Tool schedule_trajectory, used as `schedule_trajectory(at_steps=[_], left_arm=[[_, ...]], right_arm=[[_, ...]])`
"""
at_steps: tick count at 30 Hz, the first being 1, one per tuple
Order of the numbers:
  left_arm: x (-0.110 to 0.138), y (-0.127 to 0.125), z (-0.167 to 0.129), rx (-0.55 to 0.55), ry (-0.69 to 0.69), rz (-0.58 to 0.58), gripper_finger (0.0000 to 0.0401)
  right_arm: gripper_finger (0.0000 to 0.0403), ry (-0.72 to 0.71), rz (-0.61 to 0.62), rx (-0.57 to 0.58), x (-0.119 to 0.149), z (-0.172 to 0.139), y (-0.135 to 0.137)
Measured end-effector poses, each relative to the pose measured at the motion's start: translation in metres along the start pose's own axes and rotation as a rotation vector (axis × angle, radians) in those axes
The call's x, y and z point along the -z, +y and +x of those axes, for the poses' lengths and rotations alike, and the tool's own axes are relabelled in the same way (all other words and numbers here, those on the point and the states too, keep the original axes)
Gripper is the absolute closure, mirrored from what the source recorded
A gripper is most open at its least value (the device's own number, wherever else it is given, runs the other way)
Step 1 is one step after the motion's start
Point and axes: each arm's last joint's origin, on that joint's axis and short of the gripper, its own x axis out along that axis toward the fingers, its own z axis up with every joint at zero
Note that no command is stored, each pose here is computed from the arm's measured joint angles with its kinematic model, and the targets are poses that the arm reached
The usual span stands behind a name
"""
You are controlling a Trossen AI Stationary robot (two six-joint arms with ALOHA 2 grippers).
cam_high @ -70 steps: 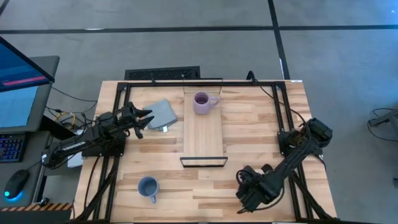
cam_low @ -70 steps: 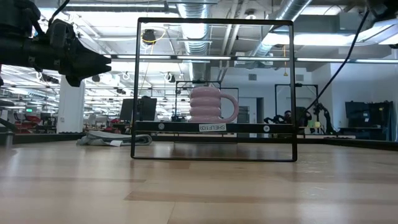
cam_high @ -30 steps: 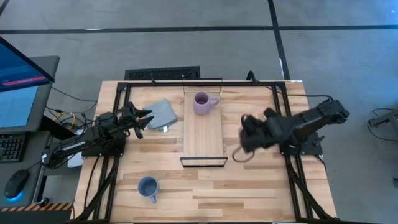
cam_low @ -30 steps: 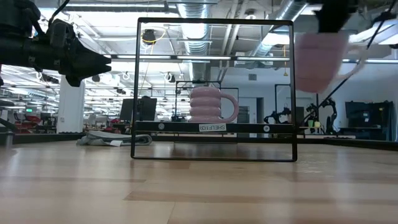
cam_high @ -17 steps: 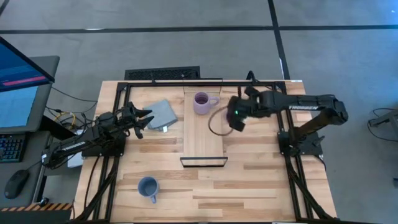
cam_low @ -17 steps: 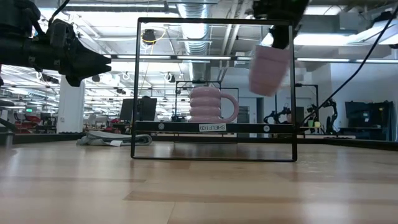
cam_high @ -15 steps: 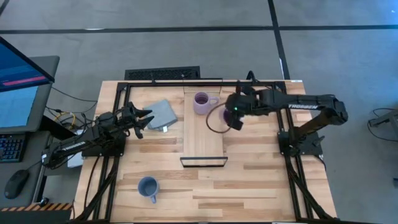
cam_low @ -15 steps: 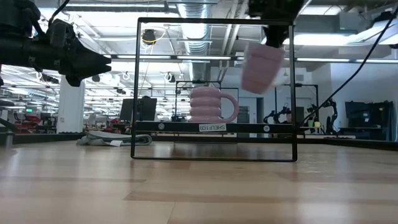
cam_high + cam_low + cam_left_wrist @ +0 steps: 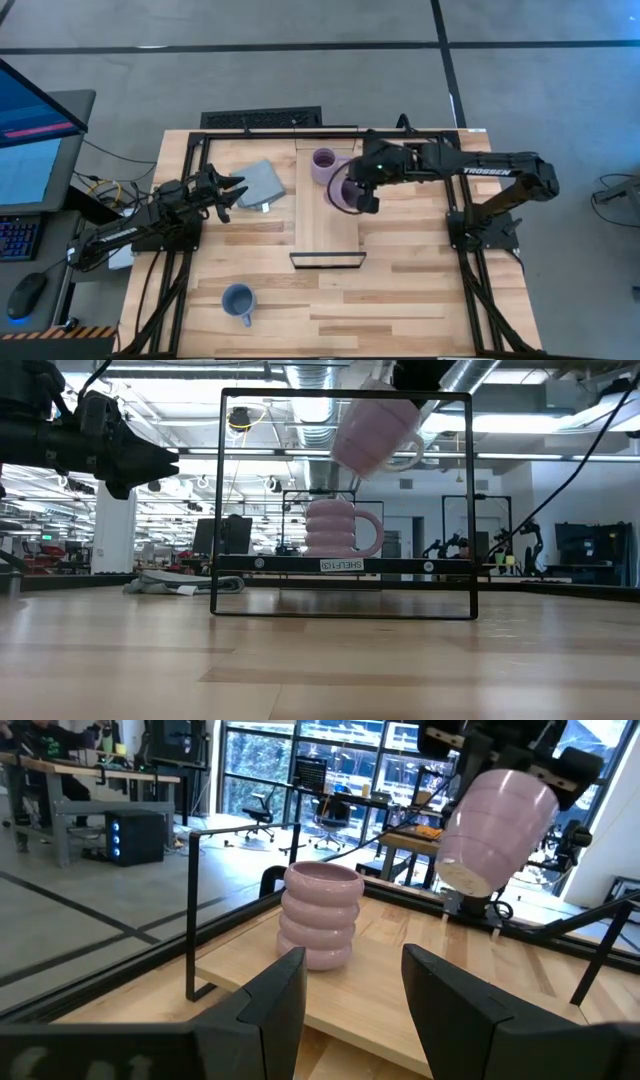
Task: Stack small to large cups/mugs on shelf
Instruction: Put the purple mug on the shelf
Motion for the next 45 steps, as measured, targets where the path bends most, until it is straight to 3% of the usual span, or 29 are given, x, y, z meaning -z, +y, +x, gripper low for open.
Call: schedule_trajectory(at_steps=[6,25,32,45], left_arm=[[0.000,0.000,0.000,0.001,0.001,-0.001,0.0243],[0.008,0.001,0.005,-0.011,0.091,-0.010,0.0244],[0.010,0.001,0.007,-0.015,0.117,-0.009,0.0243],[0.011,0.001,0.007,-0.016,0.132,-0.016,0.0243]], right_arm=[[0.0381,-0.019,-0.063,-0.065,-0.007,0.030,0.008],[0.0381,0.290,-0.085,-0.112,-0.013,0.113,0.003],[0.0381,0.389,-0.093,-0.126,-0.012,0.121,0.004],[0.0356,0.351,-0.096,-0.124,-0.018,0.121,0.003]])
